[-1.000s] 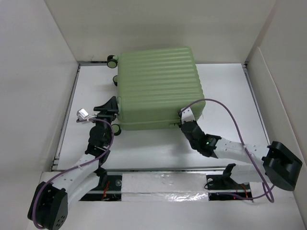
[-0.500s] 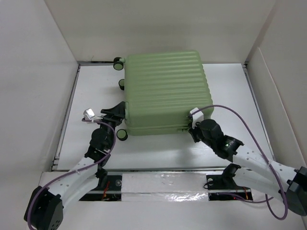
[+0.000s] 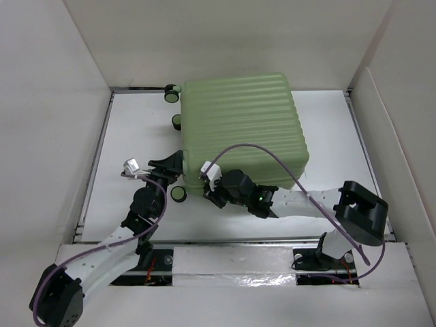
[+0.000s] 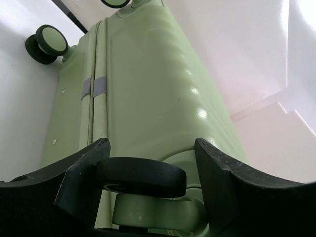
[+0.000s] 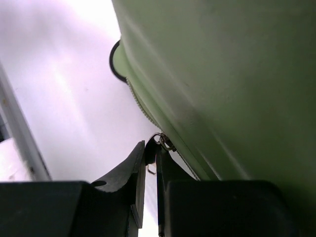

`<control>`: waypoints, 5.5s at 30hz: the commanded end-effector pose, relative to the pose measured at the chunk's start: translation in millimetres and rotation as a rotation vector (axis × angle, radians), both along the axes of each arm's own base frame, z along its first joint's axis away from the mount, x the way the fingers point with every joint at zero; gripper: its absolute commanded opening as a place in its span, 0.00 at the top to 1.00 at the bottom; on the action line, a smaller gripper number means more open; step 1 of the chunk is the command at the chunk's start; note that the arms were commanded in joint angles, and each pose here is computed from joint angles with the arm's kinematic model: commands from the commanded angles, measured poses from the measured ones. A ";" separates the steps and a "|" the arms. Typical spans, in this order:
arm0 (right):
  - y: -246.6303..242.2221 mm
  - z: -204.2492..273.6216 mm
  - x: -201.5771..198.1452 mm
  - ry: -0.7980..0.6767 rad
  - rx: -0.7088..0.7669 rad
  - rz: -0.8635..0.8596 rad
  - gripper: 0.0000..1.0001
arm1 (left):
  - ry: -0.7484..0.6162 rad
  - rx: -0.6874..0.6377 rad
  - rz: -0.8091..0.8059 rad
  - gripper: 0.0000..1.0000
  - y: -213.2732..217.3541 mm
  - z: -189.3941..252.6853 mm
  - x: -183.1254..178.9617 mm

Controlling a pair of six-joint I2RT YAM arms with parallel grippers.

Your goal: Pack the luggage

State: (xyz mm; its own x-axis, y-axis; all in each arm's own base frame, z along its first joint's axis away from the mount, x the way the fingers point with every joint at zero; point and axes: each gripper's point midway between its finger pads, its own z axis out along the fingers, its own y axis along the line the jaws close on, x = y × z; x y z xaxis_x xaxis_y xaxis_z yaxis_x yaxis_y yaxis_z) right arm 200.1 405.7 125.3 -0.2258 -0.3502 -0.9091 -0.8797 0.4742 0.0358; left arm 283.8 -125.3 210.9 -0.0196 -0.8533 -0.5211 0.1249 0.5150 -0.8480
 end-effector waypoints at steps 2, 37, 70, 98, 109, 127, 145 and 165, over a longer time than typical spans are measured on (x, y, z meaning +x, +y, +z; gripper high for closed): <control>36.8 88.6 -30.3 -0.141 0.303 0.260 1.00 | 0.093 0.228 -0.253 1.00 -36.3 -54.2 -32.4; -39.8 85.7 -72.4 -0.108 0.338 0.175 1.00 | 0.196 0.307 -0.224 0.05 -97.9 -13.6 26.6; -64.9 70.6 -59.3 -0.110 0.339 0.206 1.00 | 0.044 0.807 -0.377 0.13 -31.0 10.2 233.5; -104.1 53.1 -36.1 -0.106 0.307 0.101 1.00 | 0.153 1.022 -0.264 1.00 -17.3 30.1 264.6; -176.0 64.3 19.3 -0.172 0.255 -0.114 1.00 | 0.222 0.465 0.319 1.00 93.2 -4.4 134.1; -238.6 60.9 -11.4 -0.084 0.213 -0.283 1.00 | 0.011 0.596 -0.087 0.06 -51.3 78.0 125.6; -247.4 69.6 -3.3 -0.126 0.276 -0.361 1.00 | 0.064 1.104 -0.766 0.10 -101.9 41.8 181.8; -239.6 72.4 -8.6 -0.147 0.283 -0.294 1.00 | 0.098 1.122 -0.881 0.04 -103.7 24.2 162.4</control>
